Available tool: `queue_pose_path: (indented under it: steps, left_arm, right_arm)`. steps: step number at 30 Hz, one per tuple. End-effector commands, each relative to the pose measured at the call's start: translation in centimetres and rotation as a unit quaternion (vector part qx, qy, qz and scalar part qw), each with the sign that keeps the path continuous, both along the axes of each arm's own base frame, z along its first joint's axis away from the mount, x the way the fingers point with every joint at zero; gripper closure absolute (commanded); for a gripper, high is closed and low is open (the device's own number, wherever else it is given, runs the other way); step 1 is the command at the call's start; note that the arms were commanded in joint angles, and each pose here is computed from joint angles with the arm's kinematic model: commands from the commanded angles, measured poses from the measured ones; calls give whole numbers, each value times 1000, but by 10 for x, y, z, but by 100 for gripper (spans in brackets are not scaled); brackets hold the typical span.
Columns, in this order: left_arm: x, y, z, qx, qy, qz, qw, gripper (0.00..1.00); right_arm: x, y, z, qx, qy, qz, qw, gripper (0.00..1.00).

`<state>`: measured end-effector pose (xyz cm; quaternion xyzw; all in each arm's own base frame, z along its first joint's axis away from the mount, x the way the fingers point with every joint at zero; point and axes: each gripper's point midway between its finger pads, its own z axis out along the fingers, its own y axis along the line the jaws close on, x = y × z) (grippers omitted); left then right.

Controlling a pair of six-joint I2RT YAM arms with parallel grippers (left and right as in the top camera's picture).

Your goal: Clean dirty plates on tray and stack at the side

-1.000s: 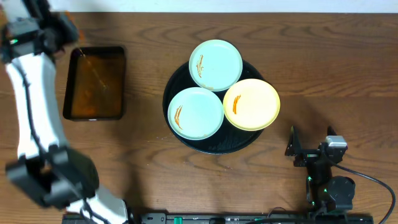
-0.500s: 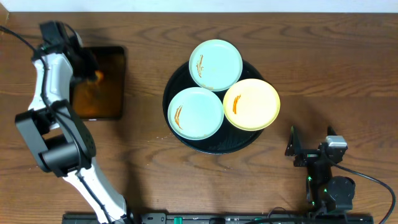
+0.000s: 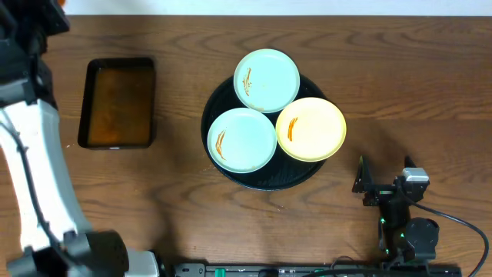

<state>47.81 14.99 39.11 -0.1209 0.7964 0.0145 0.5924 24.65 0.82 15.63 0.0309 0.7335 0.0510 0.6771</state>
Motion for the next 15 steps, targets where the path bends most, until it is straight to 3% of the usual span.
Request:
queue_pose_path:
  steps: [1,3,6,11,15]
  left_arm:
    - [22,18,-181,-60,182,11,981,93]
    - [18,22,-218,-76,220,15,972,93]
    - [16,28,-217,-80,217,19,973,93]
    - [15,20,-109,-60,82,-29,994,93]
    - [-6,9,-6,1,-43,-37,998,93]
  right_arm:
    - [0,-7,-1,-6,1,-15,1000,1]
    - [0,-7,-1,-6,1,-15,1000,1]
    - [0,-7,-1,-6,1,-15,1000,1]
    - [0,-7,-1,-6,1,-15,1000,1]
    - [0,-7,-1,-6,1,-15,1000,1]
